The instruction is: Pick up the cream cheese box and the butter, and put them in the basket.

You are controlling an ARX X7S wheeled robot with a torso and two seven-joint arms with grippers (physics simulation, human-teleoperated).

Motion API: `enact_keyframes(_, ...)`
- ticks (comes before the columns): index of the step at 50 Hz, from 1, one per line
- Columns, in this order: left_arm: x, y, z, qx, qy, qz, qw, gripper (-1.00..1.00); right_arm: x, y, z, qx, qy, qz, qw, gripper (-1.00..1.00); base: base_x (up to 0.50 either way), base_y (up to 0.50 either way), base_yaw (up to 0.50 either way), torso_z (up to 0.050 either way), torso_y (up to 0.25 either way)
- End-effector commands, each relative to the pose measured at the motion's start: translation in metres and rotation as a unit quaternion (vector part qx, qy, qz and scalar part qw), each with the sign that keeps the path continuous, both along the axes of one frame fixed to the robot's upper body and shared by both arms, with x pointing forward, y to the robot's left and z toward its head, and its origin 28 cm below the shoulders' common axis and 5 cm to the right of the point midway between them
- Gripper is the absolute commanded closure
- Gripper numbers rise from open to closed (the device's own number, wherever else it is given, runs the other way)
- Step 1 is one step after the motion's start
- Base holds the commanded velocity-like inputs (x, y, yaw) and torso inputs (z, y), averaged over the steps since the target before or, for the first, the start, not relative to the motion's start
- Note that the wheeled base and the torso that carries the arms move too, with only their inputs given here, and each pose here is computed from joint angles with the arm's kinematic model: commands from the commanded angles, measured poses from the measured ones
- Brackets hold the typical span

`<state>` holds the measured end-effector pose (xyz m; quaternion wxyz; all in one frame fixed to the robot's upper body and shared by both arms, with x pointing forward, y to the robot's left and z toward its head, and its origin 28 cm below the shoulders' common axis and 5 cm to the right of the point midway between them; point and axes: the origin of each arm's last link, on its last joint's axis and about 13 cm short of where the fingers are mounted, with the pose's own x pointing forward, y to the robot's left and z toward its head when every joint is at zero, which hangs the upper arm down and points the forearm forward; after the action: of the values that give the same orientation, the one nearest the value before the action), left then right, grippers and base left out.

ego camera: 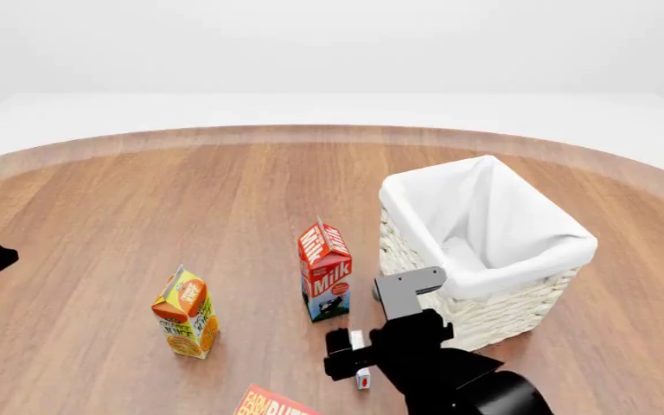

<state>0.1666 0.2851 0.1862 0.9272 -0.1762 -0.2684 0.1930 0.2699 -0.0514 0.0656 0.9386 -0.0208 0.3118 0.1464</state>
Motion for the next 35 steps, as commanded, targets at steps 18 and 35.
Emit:
enact_keyframes(18, 0.000, 0.000, 0.000, 0.000, 0.000, 0.000, 1.000, -1.00, 0.002, 0.001, -0.010, 0.000, 0.012, 0.000, 1.000, -1.00, 0.00, 0.00, 0.00, 0.000, 0.000)
enact_keyframes(35, -0.001, 0.000, 0.000, 0.000, 0.000, 0.000, 1.000, -1.00, 0.002, 0.002, -0.022, -0.002, 0.025, 0.000, 1.000, -1.00, 0.00, 0.00, 0.00, 0.000, 0.000)
